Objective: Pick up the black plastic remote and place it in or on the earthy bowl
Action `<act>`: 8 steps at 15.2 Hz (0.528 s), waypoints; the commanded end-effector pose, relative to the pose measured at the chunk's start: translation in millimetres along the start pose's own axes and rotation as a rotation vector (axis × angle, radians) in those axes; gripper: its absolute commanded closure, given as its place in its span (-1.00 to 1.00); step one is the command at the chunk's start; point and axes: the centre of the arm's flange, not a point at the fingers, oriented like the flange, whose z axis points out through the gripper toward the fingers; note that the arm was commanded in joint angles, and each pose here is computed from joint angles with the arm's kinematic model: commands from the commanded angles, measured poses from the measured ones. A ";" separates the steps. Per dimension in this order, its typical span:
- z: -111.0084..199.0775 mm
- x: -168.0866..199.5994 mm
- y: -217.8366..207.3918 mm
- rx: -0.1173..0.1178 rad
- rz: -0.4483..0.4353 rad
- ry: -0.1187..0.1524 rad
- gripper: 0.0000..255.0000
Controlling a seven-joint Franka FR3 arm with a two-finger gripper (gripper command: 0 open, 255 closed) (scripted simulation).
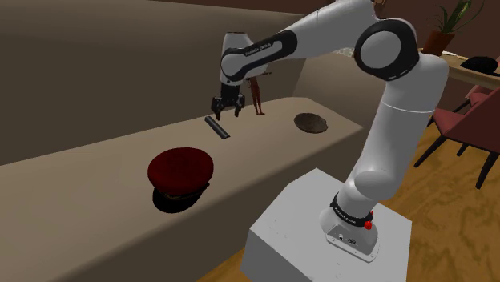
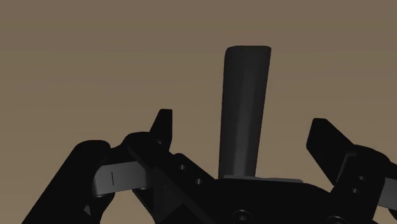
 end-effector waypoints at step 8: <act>60.2 35.0 -13.8 0.013 0.035 0.004 -1.00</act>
